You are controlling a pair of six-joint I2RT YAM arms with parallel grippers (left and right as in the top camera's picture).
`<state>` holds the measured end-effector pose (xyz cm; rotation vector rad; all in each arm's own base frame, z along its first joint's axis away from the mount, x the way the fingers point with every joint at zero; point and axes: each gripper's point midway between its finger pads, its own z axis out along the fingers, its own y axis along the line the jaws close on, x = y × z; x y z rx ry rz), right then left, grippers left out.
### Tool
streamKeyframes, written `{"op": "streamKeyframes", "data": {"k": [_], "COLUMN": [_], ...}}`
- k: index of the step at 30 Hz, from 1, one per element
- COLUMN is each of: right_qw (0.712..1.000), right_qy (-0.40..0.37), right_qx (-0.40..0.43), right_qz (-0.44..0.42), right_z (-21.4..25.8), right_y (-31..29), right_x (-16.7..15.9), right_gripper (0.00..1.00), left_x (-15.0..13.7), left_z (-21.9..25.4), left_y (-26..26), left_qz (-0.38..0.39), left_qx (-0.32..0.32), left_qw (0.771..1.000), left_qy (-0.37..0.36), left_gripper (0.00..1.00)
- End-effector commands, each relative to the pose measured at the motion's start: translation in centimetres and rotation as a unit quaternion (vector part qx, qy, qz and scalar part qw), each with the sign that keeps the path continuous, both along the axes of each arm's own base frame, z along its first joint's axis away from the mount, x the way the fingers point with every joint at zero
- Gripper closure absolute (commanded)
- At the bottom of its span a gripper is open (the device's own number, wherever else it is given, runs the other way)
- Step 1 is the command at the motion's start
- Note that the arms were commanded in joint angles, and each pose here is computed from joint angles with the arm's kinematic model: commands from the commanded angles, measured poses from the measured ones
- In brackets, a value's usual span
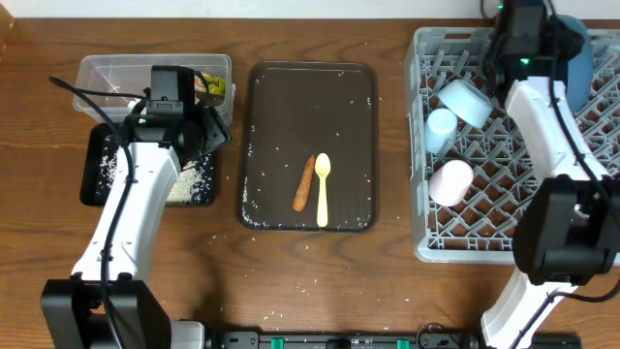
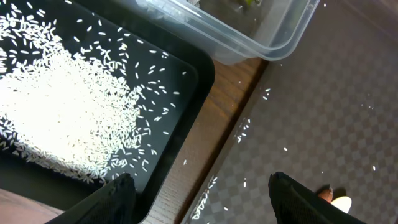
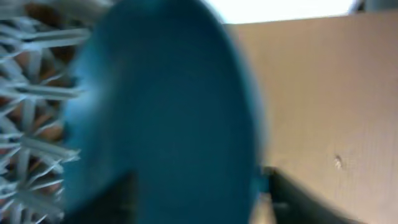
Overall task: Sort waste into correct bins and load items into the dishwasher rack
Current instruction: 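Stand teal plate upright at rack's right edge with right gripper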
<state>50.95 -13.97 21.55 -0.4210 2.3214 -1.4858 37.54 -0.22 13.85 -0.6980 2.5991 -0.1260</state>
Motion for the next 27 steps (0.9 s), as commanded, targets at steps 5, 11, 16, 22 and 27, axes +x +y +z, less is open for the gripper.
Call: {"op": "streamKeyframes", "data": {"k": [5,11,16,22,27], "right_qw": [0.997,0.99,0.98,0.943,0.859], "right_qy": [-0.055,-0.113,-0.158,-0.193,-0.081], "right_qx": [0.042,0.081,0.111,0.251,0.456], "right_qz": [-0.016,0.022,0.047,0.106,0.219], "right_z": [-0.8,2.3,5.5,6.7,4.0], "right_y": [1.4,4.9,7.0,11.6,22.1], "right_x": [0.2,0.6,0.1,-0.5,-3.6], "right_gripper": [0.01,0.01,0.01,0.01,0.01], "left_x": [0.0,0.0,0.0,0.0,-0.4], "left_z": [-0.4,-0.4,-0.4,-0.4,0.2], "left_y": [0.4,0.4,0.4,0.2,-1.8], "left_qz": [0.007,0.007,0.007,0.004,-0.068], "left_qx": [0.005,0.004,0.004,-0.001,-0.029], "left_qw": [1.0,1.0,1.0,1.0,0.997], "left_qy": [0.006,0.006,0.006,0.006,0.002], "left_gripper": [0.29,0.28,0.29,0.28,0.28]}}
